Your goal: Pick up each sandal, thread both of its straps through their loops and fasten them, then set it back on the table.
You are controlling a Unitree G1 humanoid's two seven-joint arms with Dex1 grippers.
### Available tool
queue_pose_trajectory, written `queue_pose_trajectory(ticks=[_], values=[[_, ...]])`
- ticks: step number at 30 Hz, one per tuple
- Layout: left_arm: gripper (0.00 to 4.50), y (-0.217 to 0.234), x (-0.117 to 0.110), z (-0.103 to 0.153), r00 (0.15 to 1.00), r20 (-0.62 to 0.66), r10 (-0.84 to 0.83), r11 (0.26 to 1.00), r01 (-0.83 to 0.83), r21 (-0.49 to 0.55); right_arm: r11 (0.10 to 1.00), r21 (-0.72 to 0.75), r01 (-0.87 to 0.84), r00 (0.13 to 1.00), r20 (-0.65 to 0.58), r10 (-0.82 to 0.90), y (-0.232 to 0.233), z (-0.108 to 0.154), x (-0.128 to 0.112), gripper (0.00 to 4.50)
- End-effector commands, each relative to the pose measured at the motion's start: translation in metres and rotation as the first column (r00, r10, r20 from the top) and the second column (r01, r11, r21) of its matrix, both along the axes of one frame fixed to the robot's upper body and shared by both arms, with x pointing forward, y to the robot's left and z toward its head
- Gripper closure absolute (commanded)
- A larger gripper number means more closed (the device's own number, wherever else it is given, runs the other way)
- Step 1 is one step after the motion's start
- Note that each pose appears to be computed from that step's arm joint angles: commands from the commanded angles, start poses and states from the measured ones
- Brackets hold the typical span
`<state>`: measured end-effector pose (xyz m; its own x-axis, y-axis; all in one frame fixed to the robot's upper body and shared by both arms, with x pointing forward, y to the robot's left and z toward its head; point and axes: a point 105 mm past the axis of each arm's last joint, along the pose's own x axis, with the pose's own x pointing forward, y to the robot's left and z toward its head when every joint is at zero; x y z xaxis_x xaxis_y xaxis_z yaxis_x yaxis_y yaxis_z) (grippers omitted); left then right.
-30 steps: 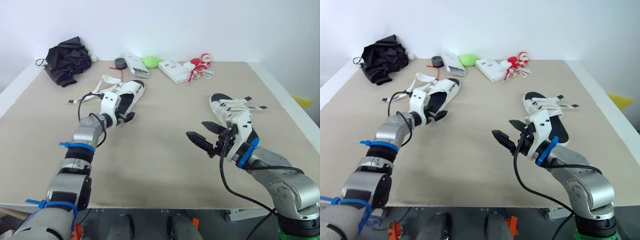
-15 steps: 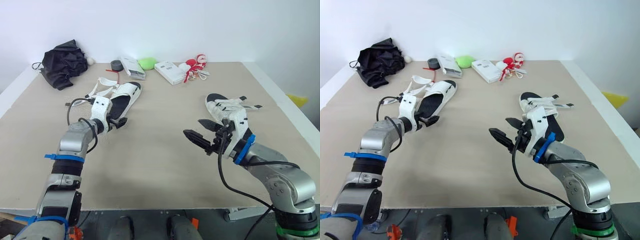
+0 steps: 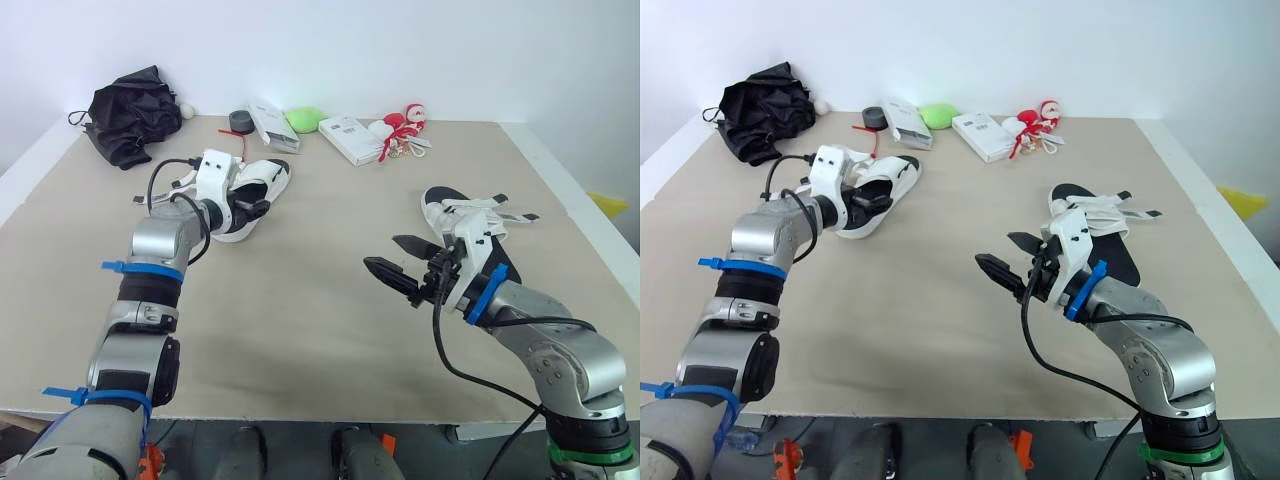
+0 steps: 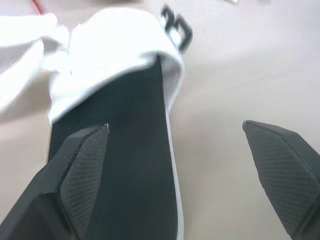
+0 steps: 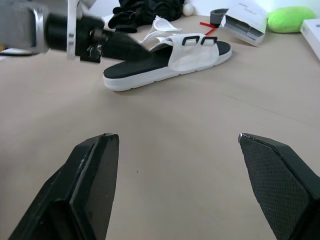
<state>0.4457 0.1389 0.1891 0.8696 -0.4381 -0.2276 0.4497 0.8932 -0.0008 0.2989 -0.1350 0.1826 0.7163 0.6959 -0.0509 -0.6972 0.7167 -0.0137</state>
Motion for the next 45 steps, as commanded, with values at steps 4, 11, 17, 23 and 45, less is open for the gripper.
queue_pose_trajectory(ticks=[4,11,17,23,45], values=[[0.08,-0.012,0.005,-0.014,1.000,-0.012,-0.029,0.999,0.029,0.022,1.000,0.013,-0.010,0.998,0.055,0.009,0.002,0.012,0.000,0.38],[0.08,-0.026,0.019,-0.033,0.999,-0.031,0.012,1.000,-0.011,0.025,1.000,0.013,-0.008,0.998,0.055,0.007,0.001,0.012,-0.001,0.38],[0.08,-0.044,0.028,-0.014,0.999,0.037,-0.003,1.000,0.002,0.027,1.000,0.007,-0.006,0.998,0.055,0.005,-0.001,0.013,-0.001,0.38],[0.08,-0.053,0.031,-0.012,0.998,0.059,-0.004,0.998,0.000,0.061,1.000,0.009,-0.005,0.999,0.052,0.005,-0.001,0.013,0.000,0.38],[3.01,-0.050,0.038,-0.021,0.981,0.101,0.164,0.983,-0.172,0.069,1.000,-0.004,0.016,1.000,0.021,-0.016,-0.005,0.006,0.002,0.38]])
